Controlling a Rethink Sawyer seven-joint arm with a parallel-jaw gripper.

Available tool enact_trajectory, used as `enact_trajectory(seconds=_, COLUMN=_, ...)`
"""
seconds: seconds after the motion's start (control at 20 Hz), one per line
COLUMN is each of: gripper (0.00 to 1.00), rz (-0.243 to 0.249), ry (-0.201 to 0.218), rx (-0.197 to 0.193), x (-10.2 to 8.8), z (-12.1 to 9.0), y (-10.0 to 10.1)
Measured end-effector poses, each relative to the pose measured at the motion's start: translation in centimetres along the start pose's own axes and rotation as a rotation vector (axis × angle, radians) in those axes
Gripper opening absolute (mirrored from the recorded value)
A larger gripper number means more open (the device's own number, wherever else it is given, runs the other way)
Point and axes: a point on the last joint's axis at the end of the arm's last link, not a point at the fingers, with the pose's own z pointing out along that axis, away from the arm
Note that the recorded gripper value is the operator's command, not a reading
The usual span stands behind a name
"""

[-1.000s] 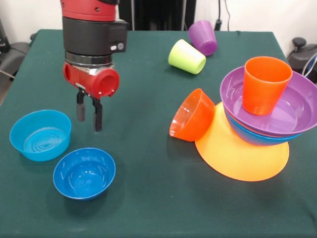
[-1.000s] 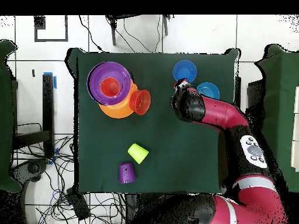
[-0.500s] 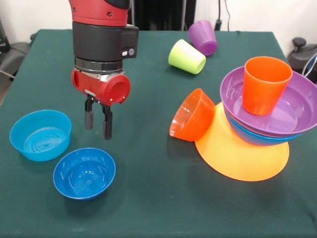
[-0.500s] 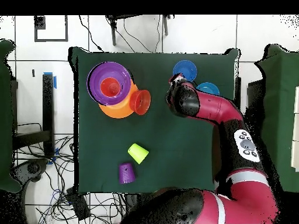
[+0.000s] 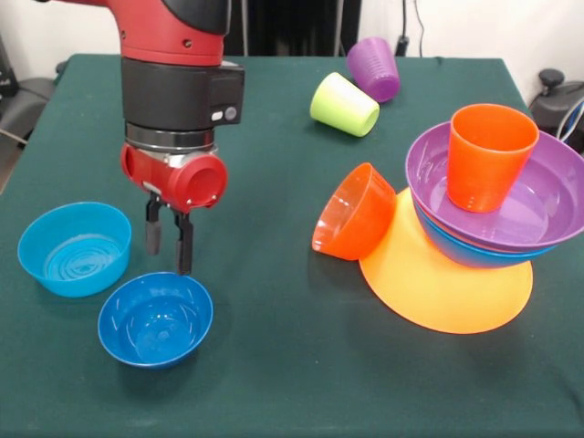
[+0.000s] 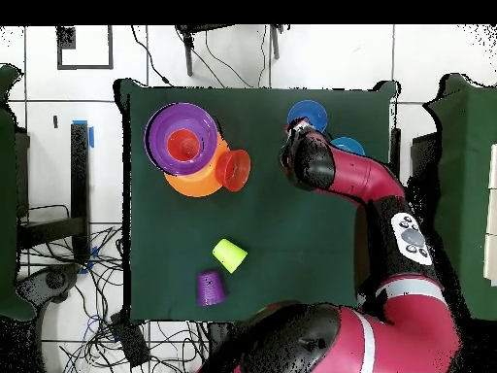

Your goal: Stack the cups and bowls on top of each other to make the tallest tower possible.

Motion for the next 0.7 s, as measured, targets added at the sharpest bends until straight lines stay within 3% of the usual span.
enact_trajectory(seconds=0.7, gripper=1.00, rz=0.080, ry=-0.013, rx=-0.015, x=-0.5, z=2.6, y=-1.3)
